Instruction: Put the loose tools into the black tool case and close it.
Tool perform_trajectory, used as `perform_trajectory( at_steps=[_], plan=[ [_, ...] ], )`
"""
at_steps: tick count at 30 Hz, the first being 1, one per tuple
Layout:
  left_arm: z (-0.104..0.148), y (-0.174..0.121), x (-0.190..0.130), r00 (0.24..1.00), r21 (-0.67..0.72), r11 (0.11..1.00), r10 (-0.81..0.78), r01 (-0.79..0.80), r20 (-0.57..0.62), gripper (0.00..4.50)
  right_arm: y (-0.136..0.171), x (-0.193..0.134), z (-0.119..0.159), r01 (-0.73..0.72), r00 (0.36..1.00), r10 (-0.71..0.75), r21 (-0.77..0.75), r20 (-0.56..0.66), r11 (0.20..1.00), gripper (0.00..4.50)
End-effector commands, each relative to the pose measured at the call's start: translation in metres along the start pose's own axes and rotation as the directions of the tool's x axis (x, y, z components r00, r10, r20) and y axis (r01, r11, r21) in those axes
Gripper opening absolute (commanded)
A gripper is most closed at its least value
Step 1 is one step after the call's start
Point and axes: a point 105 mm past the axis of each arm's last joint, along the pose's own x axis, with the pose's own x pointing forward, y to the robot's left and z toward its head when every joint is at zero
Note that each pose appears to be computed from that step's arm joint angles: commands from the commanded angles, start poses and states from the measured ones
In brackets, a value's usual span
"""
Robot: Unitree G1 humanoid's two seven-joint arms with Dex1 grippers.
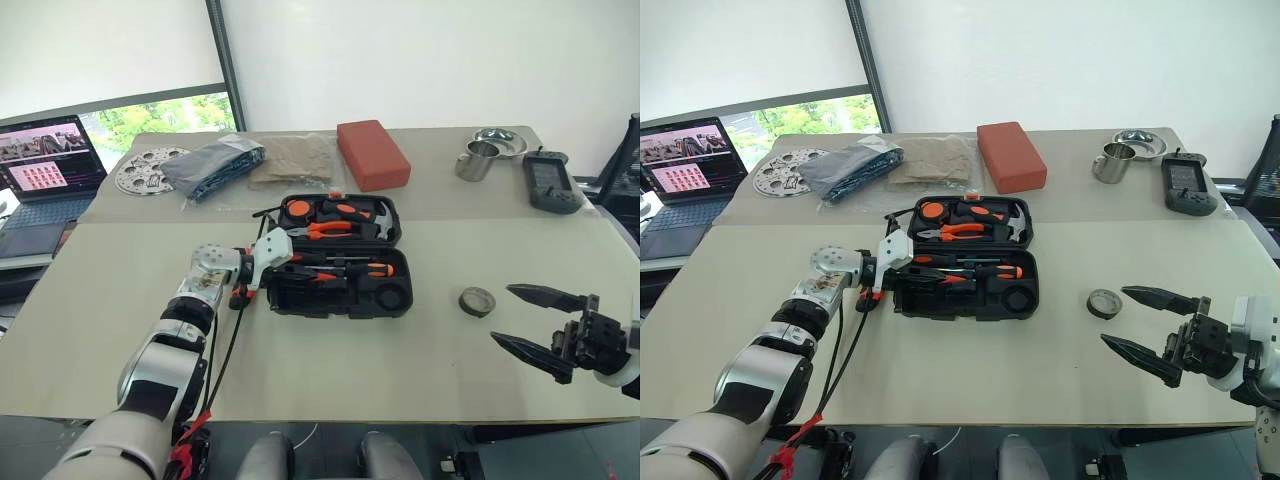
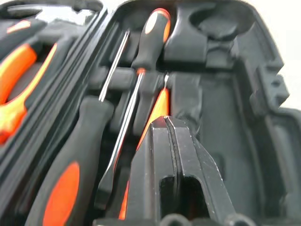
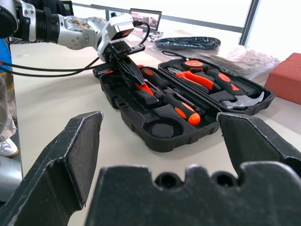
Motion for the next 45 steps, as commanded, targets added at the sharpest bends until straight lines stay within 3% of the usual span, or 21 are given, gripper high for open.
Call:
perform_trajectory(
  at_steps=[1,11,16,19,22,24,29,32,35,40,45],
  plan=[
    [-0.004,0.007,-0.004,0.998,0.031,0.999,0.034,-0.033,-0.059,0.04,-0.001,0.001,0.010,-0.009,1.000,0.010,-0.054,0.012,0.998,4.50],
    [-0.008,0.009,-0.003,0.996,0.006,0.999,0.052,-0.051,-0.067,0.04,-0.003,0.003,0.011,-0.015,1.000,0.016,-0.058,0.013,0.998,4.50],
    [0.035,0.045,-0.027,0.952,0.011,0.959,0.281,-0.284,0.119,0.04,-0.004,0.003,0.012,-0.012,1.000,0.012,-0.064,0.012,0.998,4.50],
    [0.058,0.057,-0.055,0.872,-0.056,0.903,0.426,-0.426,0.241,0.71,-0.001,0.003,0.011,-0.010,1.000,0.011,-0.061,0.014,0.998,4.50],
    [0.062,0.048,-0.081,0.819,-0.093,0.852,0.521,-0.515,0.239,1.75,0.000,0.003,0.011,-0.008,1.000,0.009,-0.061,0.017,0.998,4.50],
    [0.060,0.038,-0.096,0.772,-0.172,0.800,0.600,-0.575,0.209,2.50,0.001,0.003,0.011,-0.004,1.000,0.006,-0.060,0.021,0.998,4.50],
    [0.034,0.013,-0.123,0.641,-0.264,0.615,0.768,-0.743,-0.012,4.33,0.000,0.005,0.012,-0.005,0.999,0.007,-0.057,0.037,0.998,4.50],
    [0.011,0.000,-0.131,0.584,-0.249,0.540,0.796,-0.804,-0.159,4.42,0.000,0.008,0.013,-0.023,0.998,0.026,-0.042,0.057,0.999,4.50],
    [-0.002,-0.006,-0.133,0.554,-0.271,0.494,0.802,-0.826,-0.225,4.42,0.001,0.012,0.015,-0.060,0.996,0.061,-0.021,0.070,0.998,4.50],
    [-0.012,-0.015,-0.120,0.569,-0.296,0.495,0.775,-0.817,-0.275,4.42,0.003,0.019,0.018,-0.100,0.992,0.101,-0.008,0.070,0.995,4.50],
    [-0.027,-0.017,-0.118,0.524,-0.312,0.434,0.788,-0.845,-0.324,4.42,0.003,0.023,0.020,-0.105,0.992,0.105,-0.012,0.067,0.994,4.50]
  ],
)
